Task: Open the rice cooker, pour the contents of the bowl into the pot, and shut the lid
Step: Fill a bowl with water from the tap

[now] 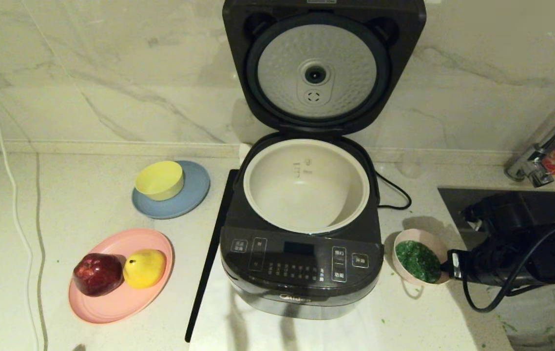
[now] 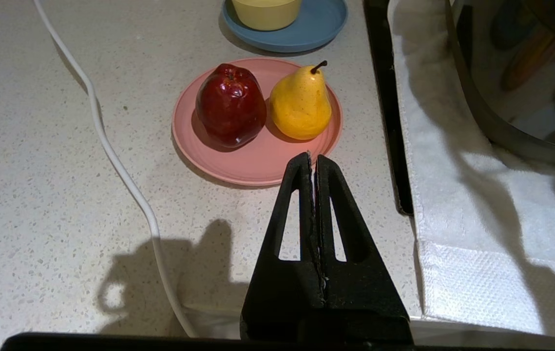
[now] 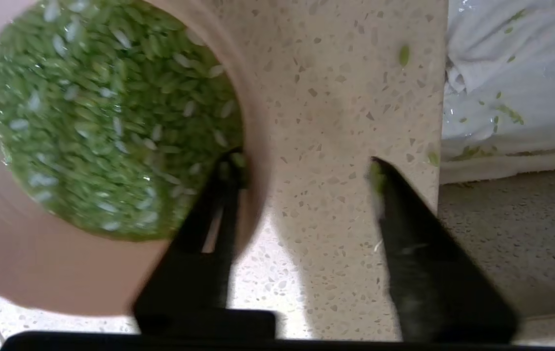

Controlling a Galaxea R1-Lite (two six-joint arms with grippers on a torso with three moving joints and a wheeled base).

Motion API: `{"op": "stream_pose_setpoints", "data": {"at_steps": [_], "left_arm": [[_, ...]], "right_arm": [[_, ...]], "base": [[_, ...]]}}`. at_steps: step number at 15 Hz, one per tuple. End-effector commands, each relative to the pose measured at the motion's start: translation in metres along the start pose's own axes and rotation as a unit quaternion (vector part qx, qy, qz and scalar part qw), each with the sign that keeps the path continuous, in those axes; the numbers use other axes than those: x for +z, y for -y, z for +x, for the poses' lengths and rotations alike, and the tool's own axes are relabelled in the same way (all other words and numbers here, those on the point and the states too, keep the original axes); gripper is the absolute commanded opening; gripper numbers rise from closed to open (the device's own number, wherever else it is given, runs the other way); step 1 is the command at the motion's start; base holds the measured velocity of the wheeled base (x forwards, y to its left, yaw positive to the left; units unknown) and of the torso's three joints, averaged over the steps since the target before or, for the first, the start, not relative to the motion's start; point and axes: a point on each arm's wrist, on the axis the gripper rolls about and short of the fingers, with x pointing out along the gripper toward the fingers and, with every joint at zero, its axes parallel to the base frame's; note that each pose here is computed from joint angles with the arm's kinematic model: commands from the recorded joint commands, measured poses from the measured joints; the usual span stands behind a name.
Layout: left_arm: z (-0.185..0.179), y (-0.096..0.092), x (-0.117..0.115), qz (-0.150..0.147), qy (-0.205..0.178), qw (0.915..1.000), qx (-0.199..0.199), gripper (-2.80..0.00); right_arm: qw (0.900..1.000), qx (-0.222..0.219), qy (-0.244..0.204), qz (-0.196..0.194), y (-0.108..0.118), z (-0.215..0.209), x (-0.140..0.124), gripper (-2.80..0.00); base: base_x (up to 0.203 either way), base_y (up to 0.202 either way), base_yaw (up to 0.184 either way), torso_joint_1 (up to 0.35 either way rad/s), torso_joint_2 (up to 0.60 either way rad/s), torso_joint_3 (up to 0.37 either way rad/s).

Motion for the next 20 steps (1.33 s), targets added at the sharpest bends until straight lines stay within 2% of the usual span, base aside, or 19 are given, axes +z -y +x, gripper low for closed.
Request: {"op": "stream_pose_setpoints", "data": {"at_steps": [1,5,11,16,20], "left_arm": [[0.001,0.0,-0.002,0.0,-0.003,1.0,0.0,-2.8],[0.001,0.0,-0.002,0.0,-0.003,1.0,0.0,-2.8],[0.001,0.0,-0.002,0.0,-0.003,1.0,0.0,-2.8],[0.001,0.0,-0.002,0.0,-0.003,1.0,0.0,-2.8],[0.001,0.0,-0.002,0.0,-0.003,1.0,0.0,-2.8]], "right_arm": [[1.0,0.0,0.002,0.001,0.0,0.0,0.001,-2.8],[1.0,-0.01,0.017,0.01,0.006,-0.009,0.004,-2.8],[0.997,-0.032,0.039,0.053,0.041,-0.031,0.015,-2.8],[0.994,0.001,0.023,0.11,0.077,-0.037,0.017,-2.8],[0.993,0.022,-0.005,0.116,0.08,-0.029,0.011,-2.8]], "base": [[0.0,0.0,0.0,0.0,0.0,0.0],[0.0,0.0,0.0,0.0,0.0,0.0],[0.0,0.0,0.0,0.0,0.0,0.0],[0.0,0.0,0.0,0.0,0.0,0.0],[0.0,0.0,0.0,0.0,0.0,0.0]]}}
